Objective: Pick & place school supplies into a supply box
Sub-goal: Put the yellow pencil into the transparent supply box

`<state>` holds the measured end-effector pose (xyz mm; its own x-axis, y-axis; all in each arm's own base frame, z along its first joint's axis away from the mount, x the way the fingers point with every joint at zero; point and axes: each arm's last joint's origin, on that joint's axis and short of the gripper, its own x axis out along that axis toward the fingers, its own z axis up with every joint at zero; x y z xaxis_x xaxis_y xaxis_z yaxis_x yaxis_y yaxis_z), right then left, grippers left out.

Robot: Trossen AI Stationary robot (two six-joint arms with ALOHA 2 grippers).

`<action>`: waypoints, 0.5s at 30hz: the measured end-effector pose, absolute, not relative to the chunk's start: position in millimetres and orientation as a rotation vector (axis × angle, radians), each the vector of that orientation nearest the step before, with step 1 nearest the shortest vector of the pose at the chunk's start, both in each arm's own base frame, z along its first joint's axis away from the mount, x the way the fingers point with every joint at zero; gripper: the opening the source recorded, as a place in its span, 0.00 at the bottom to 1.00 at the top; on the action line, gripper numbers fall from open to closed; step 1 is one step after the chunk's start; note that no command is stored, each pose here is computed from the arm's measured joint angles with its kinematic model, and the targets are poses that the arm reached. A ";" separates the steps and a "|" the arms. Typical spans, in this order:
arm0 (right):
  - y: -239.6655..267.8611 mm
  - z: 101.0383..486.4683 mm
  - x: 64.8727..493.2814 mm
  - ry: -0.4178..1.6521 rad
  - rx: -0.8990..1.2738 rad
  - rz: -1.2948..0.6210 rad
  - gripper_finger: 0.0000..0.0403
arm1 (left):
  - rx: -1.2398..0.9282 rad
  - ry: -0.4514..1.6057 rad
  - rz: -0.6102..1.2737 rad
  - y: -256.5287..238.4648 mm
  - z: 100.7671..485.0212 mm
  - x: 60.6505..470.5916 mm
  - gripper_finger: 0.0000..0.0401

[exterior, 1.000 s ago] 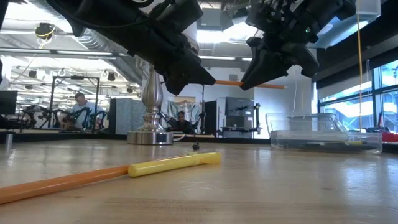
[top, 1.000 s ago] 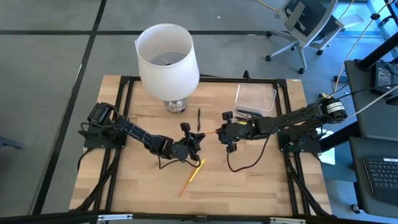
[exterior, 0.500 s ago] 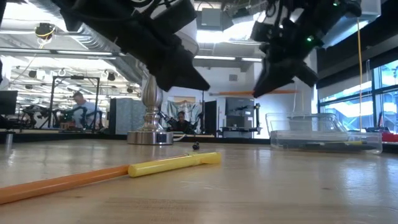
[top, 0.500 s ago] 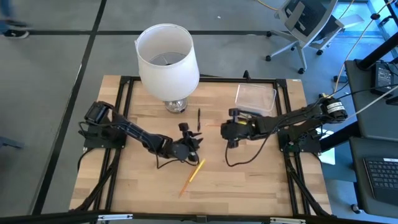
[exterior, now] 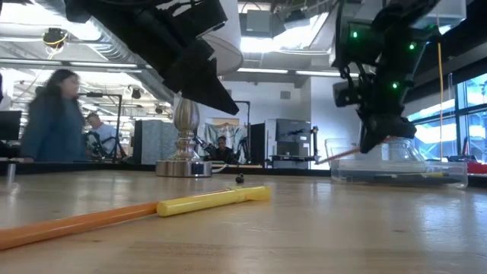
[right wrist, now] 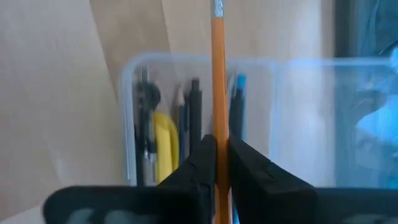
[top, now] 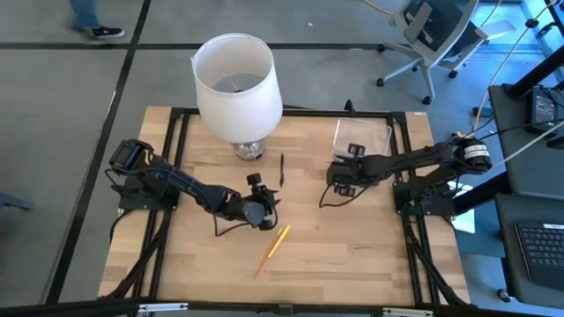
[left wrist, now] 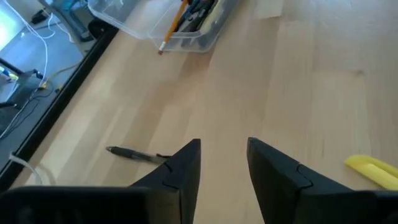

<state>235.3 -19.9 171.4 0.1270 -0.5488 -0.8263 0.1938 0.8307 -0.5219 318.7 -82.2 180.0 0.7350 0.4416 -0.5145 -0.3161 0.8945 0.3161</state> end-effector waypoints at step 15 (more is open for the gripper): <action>-27.0 152.7 219.5 1.383 -0.286 -0.603 0.08 | 0.211 0.640 0.433 -80.2 178.0 317.1 0.32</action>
